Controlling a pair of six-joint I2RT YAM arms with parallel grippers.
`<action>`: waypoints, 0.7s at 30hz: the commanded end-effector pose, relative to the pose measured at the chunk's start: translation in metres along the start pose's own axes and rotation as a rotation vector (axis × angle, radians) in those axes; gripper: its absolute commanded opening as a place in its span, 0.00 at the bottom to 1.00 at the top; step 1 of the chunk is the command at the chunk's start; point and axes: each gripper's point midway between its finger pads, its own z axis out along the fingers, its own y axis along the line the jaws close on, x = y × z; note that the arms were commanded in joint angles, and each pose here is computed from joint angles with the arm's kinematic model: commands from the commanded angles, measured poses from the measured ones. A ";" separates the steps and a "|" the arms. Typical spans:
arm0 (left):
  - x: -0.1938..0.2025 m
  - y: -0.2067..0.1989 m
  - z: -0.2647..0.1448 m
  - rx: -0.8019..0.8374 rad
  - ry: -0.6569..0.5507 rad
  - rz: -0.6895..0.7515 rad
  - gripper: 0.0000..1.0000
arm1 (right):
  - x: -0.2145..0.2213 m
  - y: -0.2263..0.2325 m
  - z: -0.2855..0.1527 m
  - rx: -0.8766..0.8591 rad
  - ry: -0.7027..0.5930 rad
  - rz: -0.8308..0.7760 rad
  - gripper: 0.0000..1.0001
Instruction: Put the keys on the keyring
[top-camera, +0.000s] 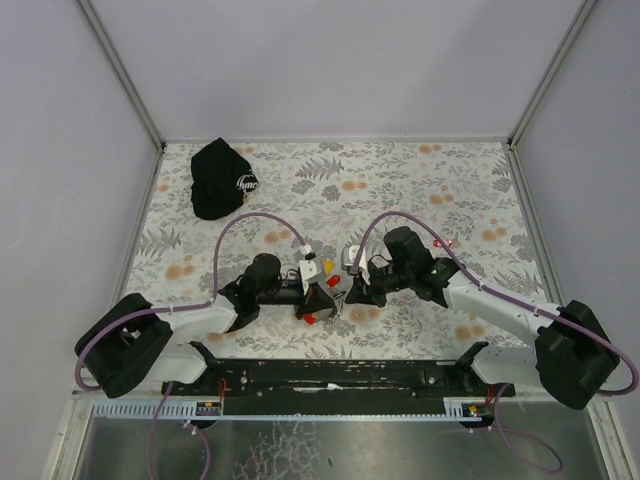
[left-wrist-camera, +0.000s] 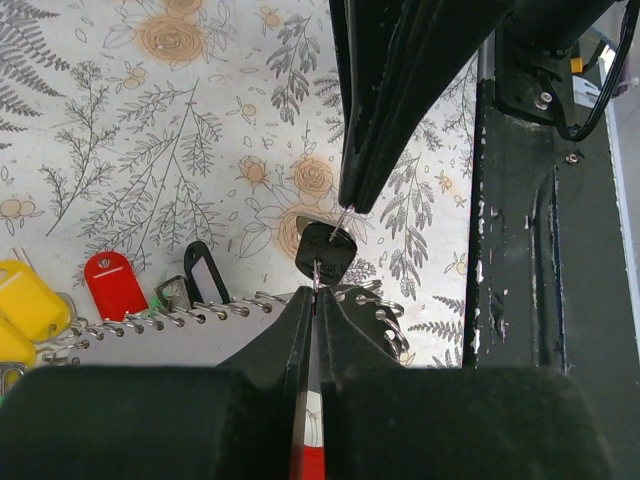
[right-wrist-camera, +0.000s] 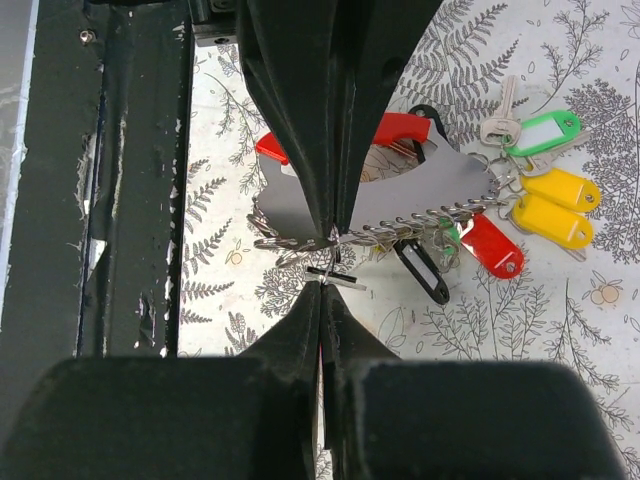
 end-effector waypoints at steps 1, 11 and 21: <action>-0.014 -0.004 0.002 0.026 -0.017 0.062 0.00 | -0.009 0.001 0.002 -0.015 -0.004 -0.045 0.00; -0.024 0.008 -0.006 -0.063 -0.038 0.113 0.00 | -0.043 -0.015 -0.011 -0.039 0.012 -0.176 0.00; -0.028 0.008 -0.010 -0.068 -0.058 0.117 0.00 | -0.045 -0.021 -0.024 0.009 -0.058 -0.154 0.00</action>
